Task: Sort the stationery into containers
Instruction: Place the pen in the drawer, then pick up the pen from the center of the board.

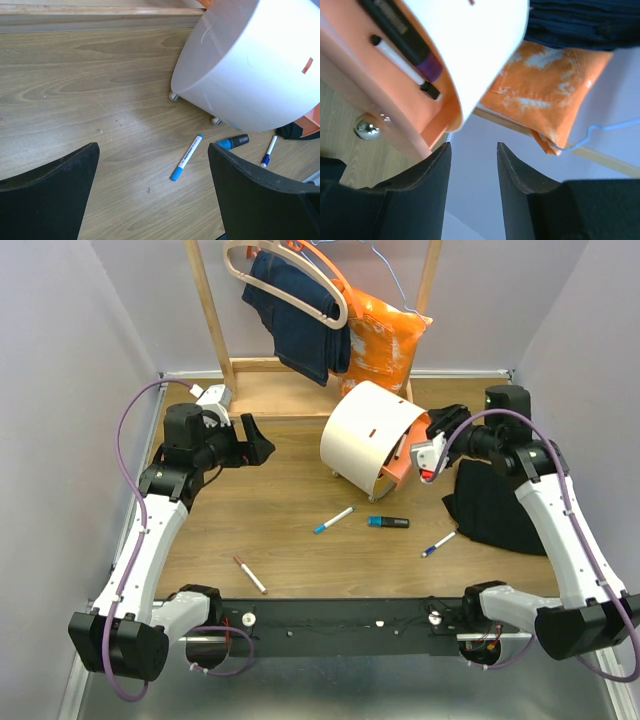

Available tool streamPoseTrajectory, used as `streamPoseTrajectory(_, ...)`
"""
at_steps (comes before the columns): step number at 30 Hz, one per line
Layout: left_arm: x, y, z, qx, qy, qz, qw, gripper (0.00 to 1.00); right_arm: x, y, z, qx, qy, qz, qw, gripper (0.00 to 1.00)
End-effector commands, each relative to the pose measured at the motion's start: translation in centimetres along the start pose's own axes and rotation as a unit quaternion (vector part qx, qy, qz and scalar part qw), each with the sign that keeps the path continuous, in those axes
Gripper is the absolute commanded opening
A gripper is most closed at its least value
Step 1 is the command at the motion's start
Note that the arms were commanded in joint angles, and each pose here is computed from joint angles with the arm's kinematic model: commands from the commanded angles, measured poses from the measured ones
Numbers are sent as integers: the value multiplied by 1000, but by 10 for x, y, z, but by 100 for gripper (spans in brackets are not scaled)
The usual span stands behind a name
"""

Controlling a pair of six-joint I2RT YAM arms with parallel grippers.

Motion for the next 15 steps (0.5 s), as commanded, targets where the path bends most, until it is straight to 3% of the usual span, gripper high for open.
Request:
streamPoseTrajectory(1,-1,-5,-4,9,18,-4,1000,99,-39,-16,-37,100,96,-1,990,50)
streamPoseTrajectory(3,0,-2,-6,16,27,2,1000,99,-54,-27,-28,178,88,-7,980,50)
streamPoseTrajectory(6,2,3,-7,19,38,14,999,99,-68,-51,23,281,-21,-13,959,58)
streamPoseTrajectory(8,3,5,-6,25,39,20,999,99,-66,-67,69,344,-104,-19,933,61)
streamPoseTrajectory(11,7,16,-6,56,51,50,996,99,-58,-86,133,358,-209,-43,909,64)
streamPoseTrajectory(15,12,25,0,86,37,78,993,99,-40,-93,184,317,-269,-75,906,66)
Point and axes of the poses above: each gripper's point midway between its finger pads, its own x axis out along the fingers, its own z axis along the line the jaws close on, y = z × x, the point moved 2 cm from there along -x, back along the fingers, and after that the axes turned 1 degree about -x, right-handed, at the moved point
